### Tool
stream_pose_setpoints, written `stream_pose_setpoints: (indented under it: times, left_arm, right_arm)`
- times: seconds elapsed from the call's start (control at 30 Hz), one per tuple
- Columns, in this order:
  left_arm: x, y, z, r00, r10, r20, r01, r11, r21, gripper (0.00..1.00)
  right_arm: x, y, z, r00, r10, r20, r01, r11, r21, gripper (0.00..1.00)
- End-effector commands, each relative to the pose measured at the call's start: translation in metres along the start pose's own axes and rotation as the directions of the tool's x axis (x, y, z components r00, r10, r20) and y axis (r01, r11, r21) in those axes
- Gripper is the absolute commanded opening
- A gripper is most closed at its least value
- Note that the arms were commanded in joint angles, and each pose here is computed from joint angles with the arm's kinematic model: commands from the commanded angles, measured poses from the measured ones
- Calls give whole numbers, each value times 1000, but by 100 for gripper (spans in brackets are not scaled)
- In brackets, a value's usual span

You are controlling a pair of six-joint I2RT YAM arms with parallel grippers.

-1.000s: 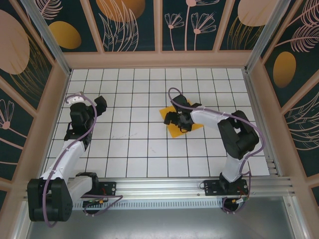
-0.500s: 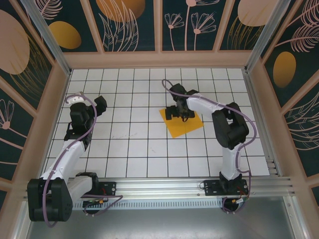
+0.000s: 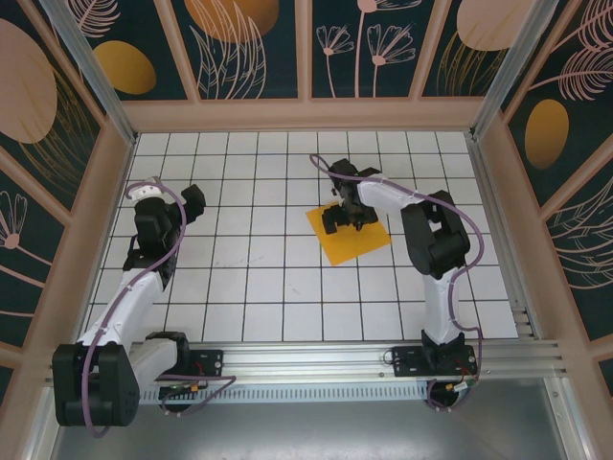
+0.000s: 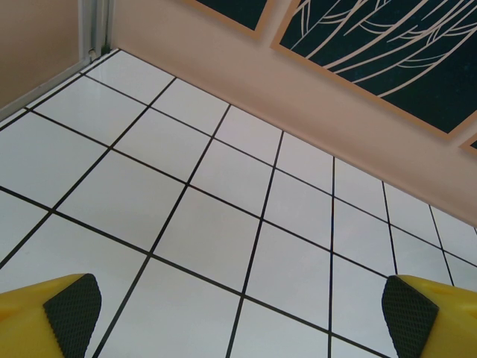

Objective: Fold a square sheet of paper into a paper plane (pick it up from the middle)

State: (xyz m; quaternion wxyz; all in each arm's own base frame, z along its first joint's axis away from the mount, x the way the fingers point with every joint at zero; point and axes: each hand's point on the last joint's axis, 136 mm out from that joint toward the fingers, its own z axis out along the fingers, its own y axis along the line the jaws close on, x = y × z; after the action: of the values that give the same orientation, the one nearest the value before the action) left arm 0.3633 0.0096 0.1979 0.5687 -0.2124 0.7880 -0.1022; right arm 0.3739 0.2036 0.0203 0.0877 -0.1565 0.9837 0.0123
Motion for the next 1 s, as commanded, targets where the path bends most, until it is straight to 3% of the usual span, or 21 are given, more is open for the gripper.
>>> stream_pose_setpoints:
  times: [0.0,0.27,0.5,0.97]
  left_arm:
    - [-9,-5,0,1000,-4,13,4,1000,15,99]
    - [-8,-4,0,1000,-2,12,2,1000,12,98]
    - [-7,-4,0,1000,-2,9,2,1000,13,98]
    - [-8,-4,1,1000,0,9,0,1000,12,99]
  right_arm:
    - [4,-5,5,999,-31,-40,32,999,29,95]
    - [9,-5,11,997,-29,-65,31,999,39,95]
    - [-14,7,-25,999,-22,25,22,1000,-6,96]
    - [15,-2,15,996,-18,-86,18,1000,10,98]
